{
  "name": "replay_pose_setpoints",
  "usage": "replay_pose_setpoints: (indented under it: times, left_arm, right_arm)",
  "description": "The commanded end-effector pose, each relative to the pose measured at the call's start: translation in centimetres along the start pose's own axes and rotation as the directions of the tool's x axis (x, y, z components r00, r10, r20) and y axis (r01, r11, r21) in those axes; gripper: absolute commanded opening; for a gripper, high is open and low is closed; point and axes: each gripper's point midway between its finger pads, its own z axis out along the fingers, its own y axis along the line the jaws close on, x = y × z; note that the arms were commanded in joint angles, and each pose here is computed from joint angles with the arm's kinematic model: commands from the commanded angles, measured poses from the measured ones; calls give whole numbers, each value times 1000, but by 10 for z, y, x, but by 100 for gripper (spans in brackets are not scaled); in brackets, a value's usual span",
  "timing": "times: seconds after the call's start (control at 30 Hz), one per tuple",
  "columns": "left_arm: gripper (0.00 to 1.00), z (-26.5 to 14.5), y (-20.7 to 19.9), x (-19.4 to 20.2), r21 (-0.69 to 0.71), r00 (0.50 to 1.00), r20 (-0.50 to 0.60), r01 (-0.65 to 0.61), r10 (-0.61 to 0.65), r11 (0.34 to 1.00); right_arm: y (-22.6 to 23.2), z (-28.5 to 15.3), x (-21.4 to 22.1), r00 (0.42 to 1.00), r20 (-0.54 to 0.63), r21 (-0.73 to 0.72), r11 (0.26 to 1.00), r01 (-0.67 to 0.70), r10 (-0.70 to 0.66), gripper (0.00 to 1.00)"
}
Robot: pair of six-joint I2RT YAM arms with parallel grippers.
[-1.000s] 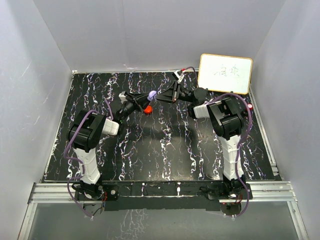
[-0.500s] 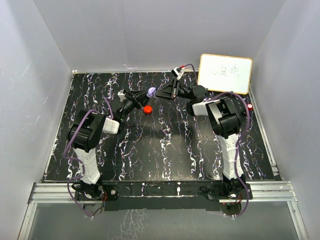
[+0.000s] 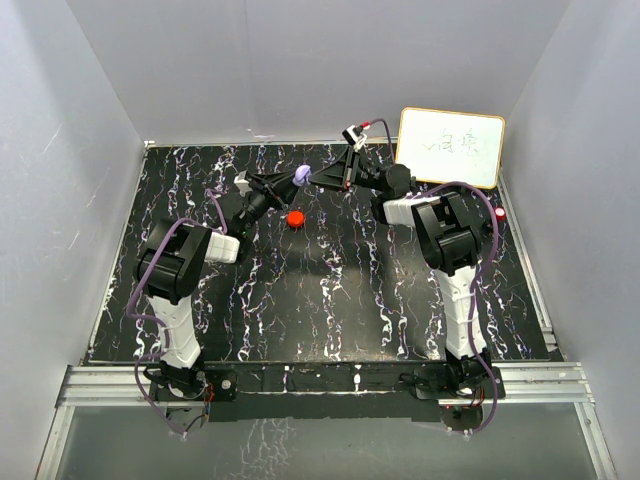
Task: Insert the wireless bluetooth earbuds into the charging case
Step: Place the earbud in the charging case.
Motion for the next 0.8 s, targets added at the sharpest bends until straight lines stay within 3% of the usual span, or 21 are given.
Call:
replay_pose_setpoints:
  times: [0.0, 0.77]
  left_arm:
    - [0, -21, -94, 84, 165, 895, -376, 318, -239, 934]
    - [0, -19, -107, 79, 194, 886, -370, 367, -279, 910]
  right_arm:
    - [38, 2, 7, 955, 21, -182, 939, 294, -295, 0]
    - [33, 0, 6, 941, -24, -185, 926, 329, -338, 0]
